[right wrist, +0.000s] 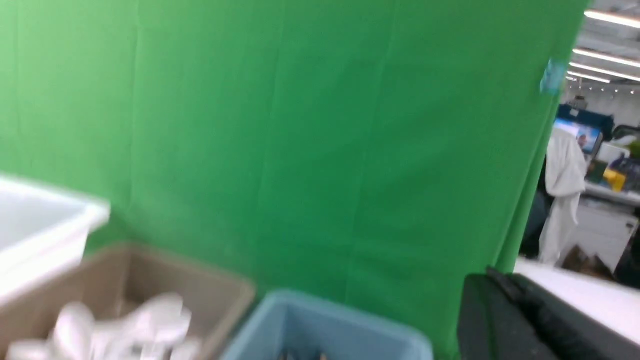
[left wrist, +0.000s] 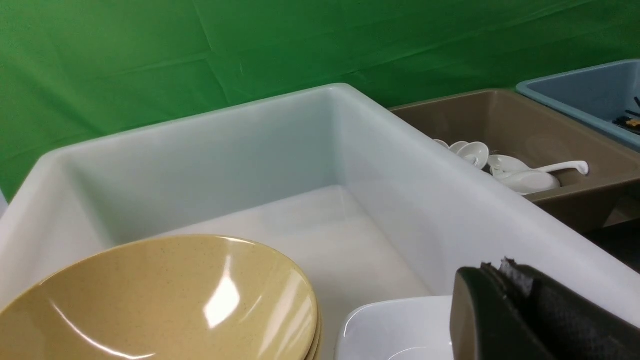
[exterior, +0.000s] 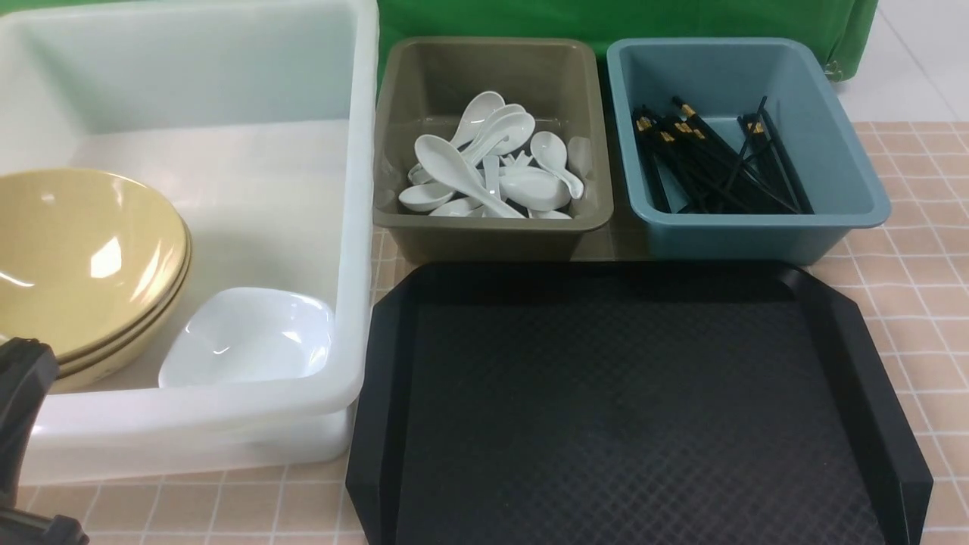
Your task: On brown table put chopsticks spoon bowls plates into blue grey white boxes.
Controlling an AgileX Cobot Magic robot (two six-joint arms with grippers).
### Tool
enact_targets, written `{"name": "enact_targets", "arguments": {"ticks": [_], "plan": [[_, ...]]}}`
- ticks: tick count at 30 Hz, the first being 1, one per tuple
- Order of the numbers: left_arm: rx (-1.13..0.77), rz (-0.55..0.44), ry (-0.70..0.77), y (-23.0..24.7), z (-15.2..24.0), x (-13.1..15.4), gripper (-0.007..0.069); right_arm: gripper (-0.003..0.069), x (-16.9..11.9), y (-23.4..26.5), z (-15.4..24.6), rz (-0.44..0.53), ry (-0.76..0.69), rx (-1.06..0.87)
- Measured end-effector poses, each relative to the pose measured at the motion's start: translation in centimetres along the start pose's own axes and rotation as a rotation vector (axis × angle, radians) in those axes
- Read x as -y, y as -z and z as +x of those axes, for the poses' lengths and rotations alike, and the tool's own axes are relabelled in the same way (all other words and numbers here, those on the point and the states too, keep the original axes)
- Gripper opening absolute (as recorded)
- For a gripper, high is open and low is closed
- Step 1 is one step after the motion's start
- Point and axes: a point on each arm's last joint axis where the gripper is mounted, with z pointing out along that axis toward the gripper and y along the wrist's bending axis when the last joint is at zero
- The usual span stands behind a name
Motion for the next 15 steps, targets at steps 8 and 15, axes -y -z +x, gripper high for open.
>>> {"name": "enact_targets", "arguments": {"ticks": [8,15], "plan": [[0.0,0.0,0.0,0.0,0.0,0.0,-0.0007,0.0036,-2.2,5.3,10.3,-0.036,0.008,-0.162],[0.0,0.0,0.001,0.0,0.0,0.0,-0.0007,0.0038,-2.2,7.7,14.9,0.094,-0.038,-0.192]]}}
